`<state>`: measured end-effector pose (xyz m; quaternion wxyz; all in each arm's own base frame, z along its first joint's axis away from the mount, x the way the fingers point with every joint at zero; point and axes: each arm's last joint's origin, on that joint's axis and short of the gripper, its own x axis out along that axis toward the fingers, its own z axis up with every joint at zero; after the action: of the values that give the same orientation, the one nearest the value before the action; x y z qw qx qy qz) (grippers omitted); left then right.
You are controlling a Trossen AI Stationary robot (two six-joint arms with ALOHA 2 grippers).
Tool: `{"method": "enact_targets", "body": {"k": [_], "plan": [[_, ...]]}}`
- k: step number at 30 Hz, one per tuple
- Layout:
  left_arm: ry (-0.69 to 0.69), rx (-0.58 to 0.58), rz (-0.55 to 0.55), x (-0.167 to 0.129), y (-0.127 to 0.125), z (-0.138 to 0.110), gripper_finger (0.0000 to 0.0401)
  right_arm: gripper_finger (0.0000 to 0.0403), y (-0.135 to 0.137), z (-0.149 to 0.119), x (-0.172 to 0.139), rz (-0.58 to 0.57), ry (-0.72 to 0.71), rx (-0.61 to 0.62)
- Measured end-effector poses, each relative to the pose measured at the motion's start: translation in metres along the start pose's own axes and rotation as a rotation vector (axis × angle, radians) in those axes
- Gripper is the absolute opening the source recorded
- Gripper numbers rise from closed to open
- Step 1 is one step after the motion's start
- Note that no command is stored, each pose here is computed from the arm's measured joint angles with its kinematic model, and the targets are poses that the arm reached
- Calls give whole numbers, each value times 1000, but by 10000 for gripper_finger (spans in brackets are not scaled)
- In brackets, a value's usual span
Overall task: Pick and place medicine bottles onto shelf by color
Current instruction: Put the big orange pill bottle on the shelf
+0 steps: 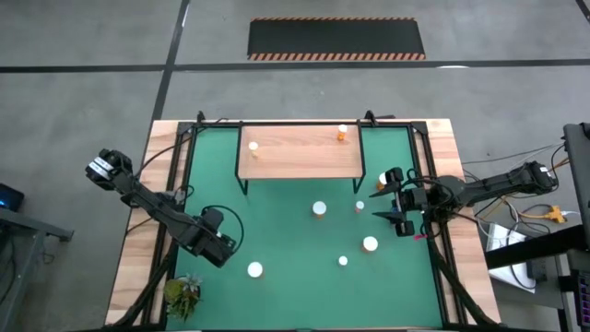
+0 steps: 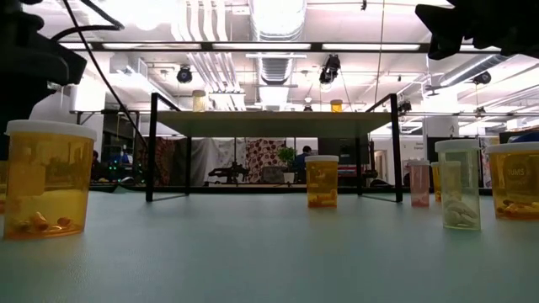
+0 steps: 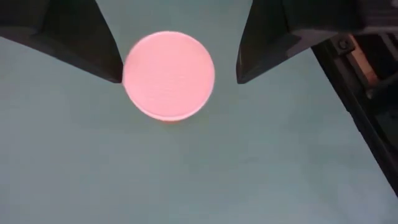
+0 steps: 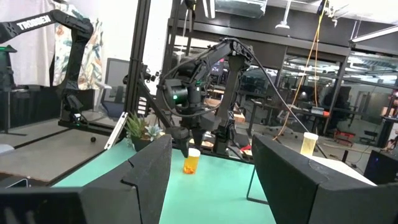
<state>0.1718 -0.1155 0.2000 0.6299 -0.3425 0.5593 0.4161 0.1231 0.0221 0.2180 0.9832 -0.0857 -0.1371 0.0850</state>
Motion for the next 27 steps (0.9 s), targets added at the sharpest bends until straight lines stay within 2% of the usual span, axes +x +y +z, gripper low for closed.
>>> {"method": "enact_targets", "body": {"k": [5,14,19,23,27], "plan": [[-3,1,-5,3,0,0,271,215,0,0,0,-1,1,0],[-3,1,-5,3,0,0,210,215,0,0,0,0,1,0],[-1,0,-21,1,-2,0,197,215,0,0,0,0,1,0],[8,1,-67,-11,-9,0,196,215,0,0,0,0,1,0],[27,13,-161,-36,-21,1,195,215,0,0,0,0,1,0]]}}
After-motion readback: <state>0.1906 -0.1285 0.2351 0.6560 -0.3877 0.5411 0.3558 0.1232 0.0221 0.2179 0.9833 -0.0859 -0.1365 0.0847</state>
